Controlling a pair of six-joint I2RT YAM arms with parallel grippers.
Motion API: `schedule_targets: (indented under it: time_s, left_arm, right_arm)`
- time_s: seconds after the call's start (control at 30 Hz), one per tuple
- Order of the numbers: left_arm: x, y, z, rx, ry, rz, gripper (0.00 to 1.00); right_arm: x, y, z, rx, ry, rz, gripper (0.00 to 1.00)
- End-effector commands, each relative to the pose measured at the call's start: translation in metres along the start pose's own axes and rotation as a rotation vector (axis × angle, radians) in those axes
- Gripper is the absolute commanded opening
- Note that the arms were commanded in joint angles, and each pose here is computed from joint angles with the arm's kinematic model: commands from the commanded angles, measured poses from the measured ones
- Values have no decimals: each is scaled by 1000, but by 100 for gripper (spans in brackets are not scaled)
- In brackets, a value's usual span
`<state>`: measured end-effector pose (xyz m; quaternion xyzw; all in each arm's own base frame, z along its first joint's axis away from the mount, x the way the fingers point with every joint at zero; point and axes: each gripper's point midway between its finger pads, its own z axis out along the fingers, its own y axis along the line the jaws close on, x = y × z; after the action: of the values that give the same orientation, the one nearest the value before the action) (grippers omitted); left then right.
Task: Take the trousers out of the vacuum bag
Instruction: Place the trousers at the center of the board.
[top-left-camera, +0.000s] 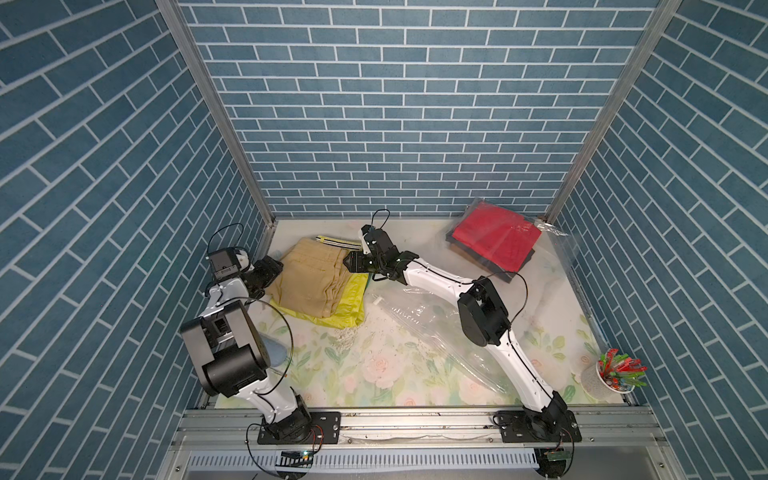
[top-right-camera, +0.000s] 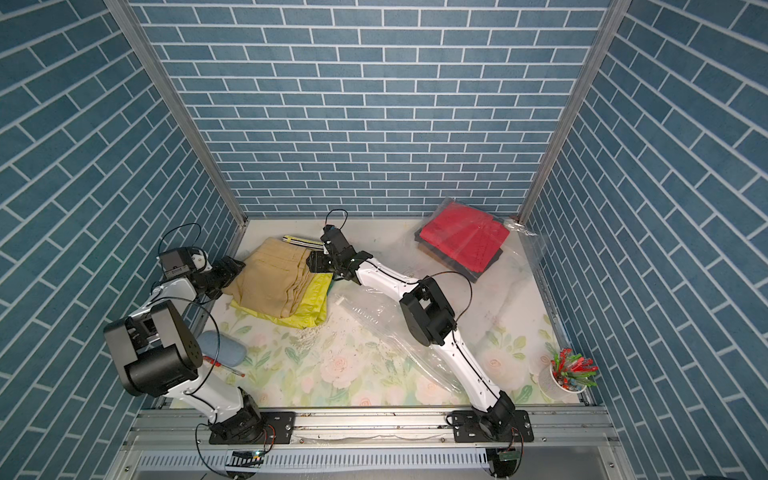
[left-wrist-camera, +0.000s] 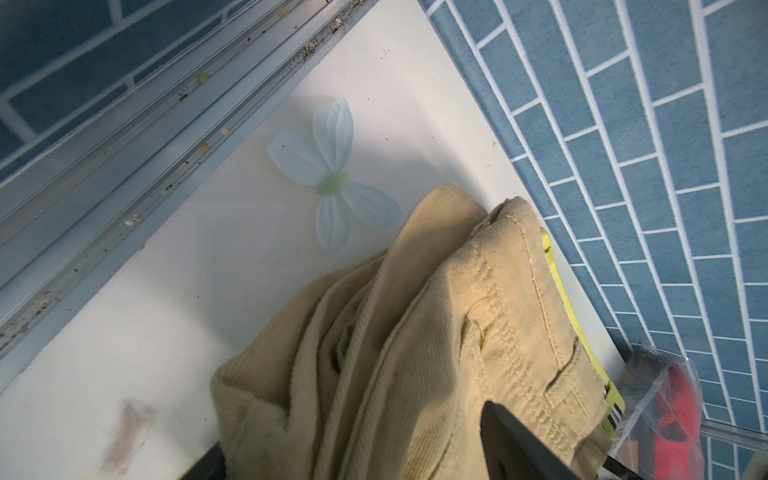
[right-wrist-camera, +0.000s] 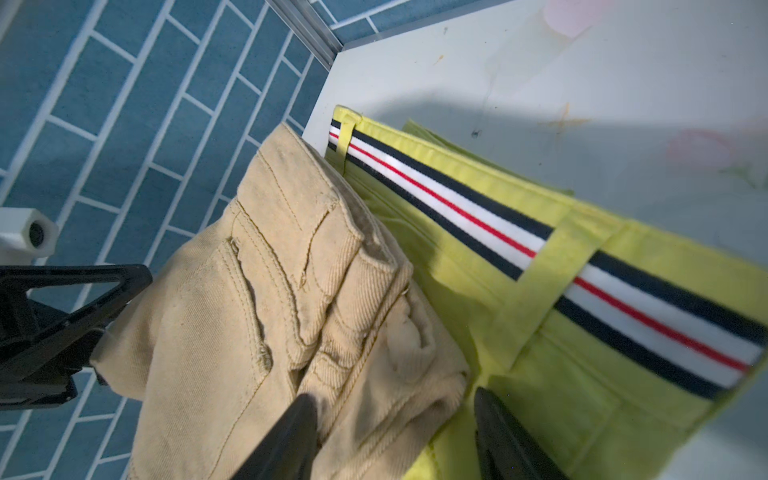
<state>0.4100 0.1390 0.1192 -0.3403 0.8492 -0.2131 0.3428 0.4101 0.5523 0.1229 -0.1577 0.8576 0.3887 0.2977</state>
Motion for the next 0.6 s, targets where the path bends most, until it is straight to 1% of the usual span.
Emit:
schedule_targets:
  time_s: [0.0, 0.33, 0.4, 0.5, 0.57]
  left_arm:
    - [14, -2, 4, 18, 48, -1, 84]
    - [17, -6, 5, 24, 53, 6, 84]
    - [17, -7, 6, 25, 55, 8, 84]
    - [18, -9, 6, 28, 57, 11, 83]
    - [18, -10, 6, 31, 57, 16, 81]
  right_arm:
    - [0, 4, 7, -57, -5, -14, 57]
    - [16, -10, 23, -34, 38, 2, 51]
    - [18, -13, 25, -26, 42, 2, 48]
    - [15, -11, 25, -26, 34, -3, 36]
    - [10, -7, 23, -39, 21, -12, 25]
